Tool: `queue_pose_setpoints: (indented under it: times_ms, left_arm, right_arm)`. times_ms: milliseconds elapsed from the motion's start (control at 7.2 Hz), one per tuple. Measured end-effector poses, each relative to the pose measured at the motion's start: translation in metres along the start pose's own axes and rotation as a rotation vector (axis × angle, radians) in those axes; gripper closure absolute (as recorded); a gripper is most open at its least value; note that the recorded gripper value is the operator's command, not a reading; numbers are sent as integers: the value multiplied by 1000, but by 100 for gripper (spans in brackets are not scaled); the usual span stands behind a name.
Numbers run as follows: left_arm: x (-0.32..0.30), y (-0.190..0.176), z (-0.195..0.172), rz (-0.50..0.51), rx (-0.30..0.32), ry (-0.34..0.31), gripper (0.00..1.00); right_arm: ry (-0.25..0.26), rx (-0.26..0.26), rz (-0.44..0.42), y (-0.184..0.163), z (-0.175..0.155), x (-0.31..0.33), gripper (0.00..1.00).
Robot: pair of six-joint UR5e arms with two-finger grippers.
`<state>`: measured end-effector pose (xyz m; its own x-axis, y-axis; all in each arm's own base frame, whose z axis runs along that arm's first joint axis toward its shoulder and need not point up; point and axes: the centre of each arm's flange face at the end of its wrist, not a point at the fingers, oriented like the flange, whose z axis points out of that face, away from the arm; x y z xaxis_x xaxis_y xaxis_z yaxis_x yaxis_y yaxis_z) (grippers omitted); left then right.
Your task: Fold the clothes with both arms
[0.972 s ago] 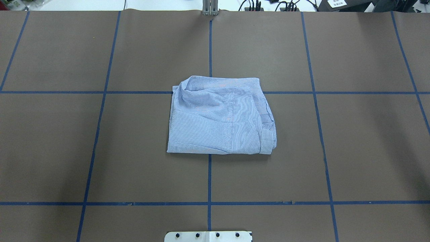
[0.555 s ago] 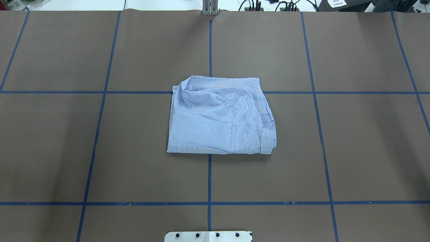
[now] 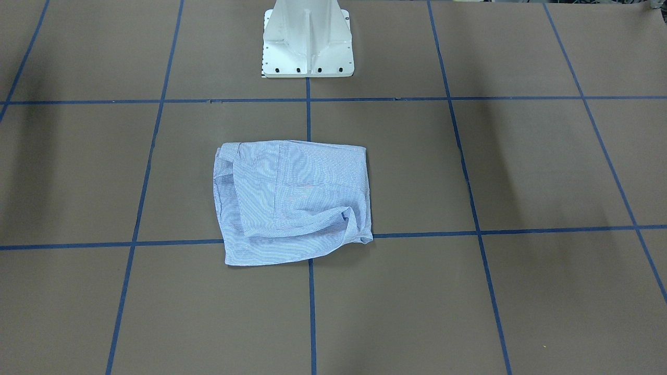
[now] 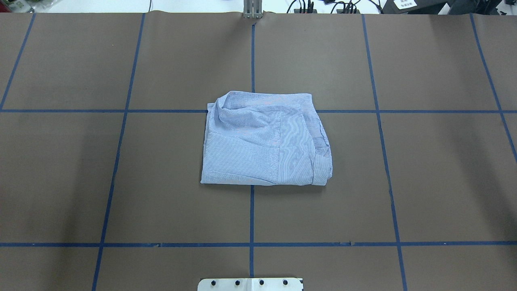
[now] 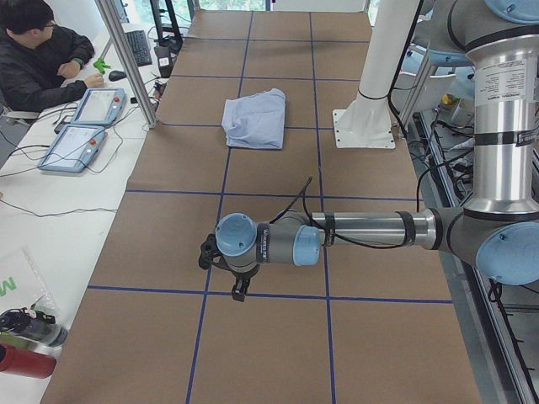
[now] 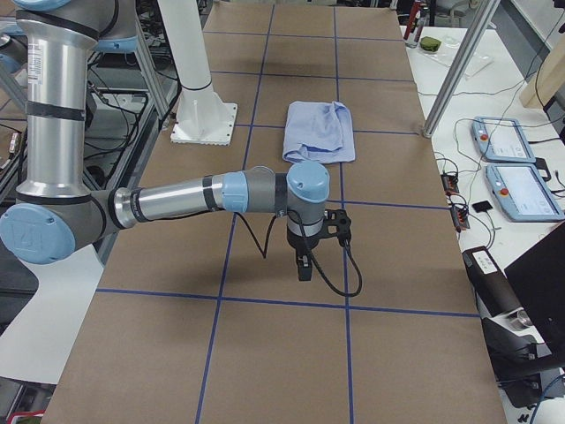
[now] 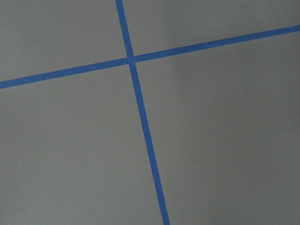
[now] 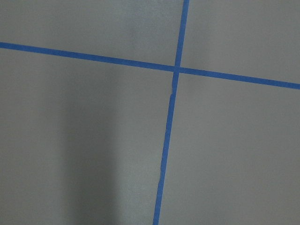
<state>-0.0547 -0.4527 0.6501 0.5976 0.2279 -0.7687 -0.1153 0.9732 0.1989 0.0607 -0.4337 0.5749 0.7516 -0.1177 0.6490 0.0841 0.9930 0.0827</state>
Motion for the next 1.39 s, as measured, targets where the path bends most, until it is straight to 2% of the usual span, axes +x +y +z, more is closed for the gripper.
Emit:
queue_pose_setpoints:
  times_ms: [416, 694, 972, 1388]
  left_arm:
    - [5, 4, -13, 19, 27, -22, 0]
    - [3, 4, -17, 32, 28, -84, 0]
    - [4, 4, -20, 36, 28, -111, 0]
    - [3, 6, -20, 36, 27, -115, 0]
  right_arm:
    - [5, 6, -2, 13, 7, 6, 0]
    - [5, 21, 8, 20, 14, 11, 0]
    - [-1, 15, 20, 25, 20, 14, 0]
    - [-37, -18, 52, 29, 37, 26, 0]
